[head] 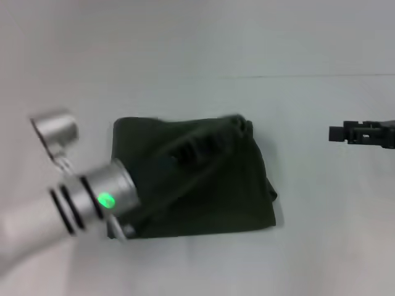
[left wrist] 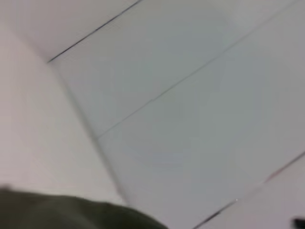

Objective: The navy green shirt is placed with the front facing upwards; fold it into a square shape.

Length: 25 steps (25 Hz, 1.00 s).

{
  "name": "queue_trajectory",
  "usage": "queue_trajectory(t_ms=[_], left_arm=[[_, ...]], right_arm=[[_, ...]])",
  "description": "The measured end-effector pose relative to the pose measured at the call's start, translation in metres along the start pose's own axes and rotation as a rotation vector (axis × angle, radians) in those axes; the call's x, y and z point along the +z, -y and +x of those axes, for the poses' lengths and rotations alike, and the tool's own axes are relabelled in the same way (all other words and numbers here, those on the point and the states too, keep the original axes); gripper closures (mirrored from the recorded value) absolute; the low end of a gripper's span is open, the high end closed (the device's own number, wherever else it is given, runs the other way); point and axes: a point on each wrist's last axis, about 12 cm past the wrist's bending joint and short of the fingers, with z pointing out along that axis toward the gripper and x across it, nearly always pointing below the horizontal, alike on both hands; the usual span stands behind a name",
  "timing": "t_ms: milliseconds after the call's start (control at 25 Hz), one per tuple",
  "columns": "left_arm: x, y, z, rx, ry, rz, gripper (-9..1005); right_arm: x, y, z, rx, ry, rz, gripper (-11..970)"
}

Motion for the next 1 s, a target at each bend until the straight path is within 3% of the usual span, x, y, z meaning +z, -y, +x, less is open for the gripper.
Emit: queue_trajectory(t_ms=[120,200,360,440,520,720,1000], left_arm=[[0.011,-0.003,0.04,-0.02,0.026,-0.048,951],[0.016,0.002,0.062,0.004,0.055,-0.05,947],[0.02,0.016,0.082,0.05,0.069,0.011,938],[0.02,0.019,0.082,0.053,0.068,0.035,856],[0.016,0.027,0.082,0.077,0.063,0.122,774],[-0.002,0.034,0.064,0.183,0.08,0.26,582],[-0.031,0.022,0.026,0.321,0.068,0.234,263]], right_arm=[[-0.004,0.002,0.001,-0.009,-0.011,0.007,59],[-0.005,0.002,0.001,-0.019,-0.013,0.008,60],[-0.002,0.003,0.002,-0.027,-0.042,0.014,60],[0.001,0.003,0.003,-0.024,-0.057,0.017,59],[0.003,0.003,0.003,-0.013,-0.067,0.026,59],[0.01,0.006,0.003,0.058,-0.065,0.041,59],[0.036,0.01,0.0,0.167,-0.088,0.068,60]])
